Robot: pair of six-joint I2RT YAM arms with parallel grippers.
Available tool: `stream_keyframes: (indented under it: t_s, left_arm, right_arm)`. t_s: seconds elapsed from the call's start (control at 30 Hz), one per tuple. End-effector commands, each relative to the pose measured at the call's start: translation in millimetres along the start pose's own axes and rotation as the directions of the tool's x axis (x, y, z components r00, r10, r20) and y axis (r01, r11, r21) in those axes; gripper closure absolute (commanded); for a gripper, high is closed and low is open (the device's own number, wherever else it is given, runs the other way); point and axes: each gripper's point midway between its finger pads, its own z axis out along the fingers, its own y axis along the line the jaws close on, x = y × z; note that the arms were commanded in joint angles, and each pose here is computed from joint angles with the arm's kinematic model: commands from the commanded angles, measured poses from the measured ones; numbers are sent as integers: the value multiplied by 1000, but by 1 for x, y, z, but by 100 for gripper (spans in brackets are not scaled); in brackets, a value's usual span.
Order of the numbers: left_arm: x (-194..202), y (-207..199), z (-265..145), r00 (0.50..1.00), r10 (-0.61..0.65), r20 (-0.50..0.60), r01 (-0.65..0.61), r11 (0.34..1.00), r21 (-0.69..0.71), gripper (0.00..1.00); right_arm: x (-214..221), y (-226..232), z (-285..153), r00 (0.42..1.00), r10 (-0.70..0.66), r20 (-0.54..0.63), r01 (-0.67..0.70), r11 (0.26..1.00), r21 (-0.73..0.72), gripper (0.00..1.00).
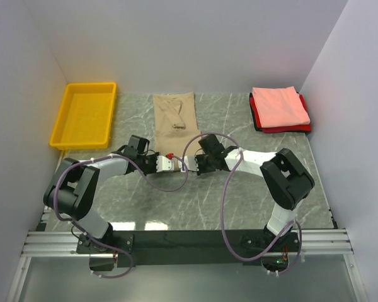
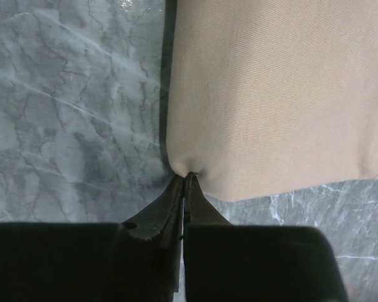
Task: Fold and stack the t-shirts
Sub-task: Fold the tshirt
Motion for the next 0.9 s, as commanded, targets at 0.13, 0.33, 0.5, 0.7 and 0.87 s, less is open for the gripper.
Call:
stream_keyframes:
  t_s: [0.13, 0.33, 0.5, 0.7, 0.87]
  left_arm:
    - [-19, 2, -11, 998, 38, 53, -39, 999, 12, 99]
    - [-41, -19, -34, 992, 24, 122, -29, 999, 38, 99]
    - [-49, -46, -54, 989, 13, 145, -26, 996, 86, 99]
    - [-74, -92, -89, 975, 9, 222, -46, 986, 163, 99]
    - [-98, -123, -124, 960, 14, 279, -69, 979, 191, 99]
  right_arm:
    - [-7, -8, -13, 999, 42, 21, -42, 999, -5, 100]
    - [-21, 6, -45, 995, 71, 71, -70, 997, -24, 100]
    - [-36, 19, -68, 989, 114, 96, -110, 993, -41, 100]
    - [-57, 56, -115, 981, 110, 159, -100, 993, -66, 100]
    - [-74, 92, -149, 974, 90, 210, -69, 992, -106, 100]
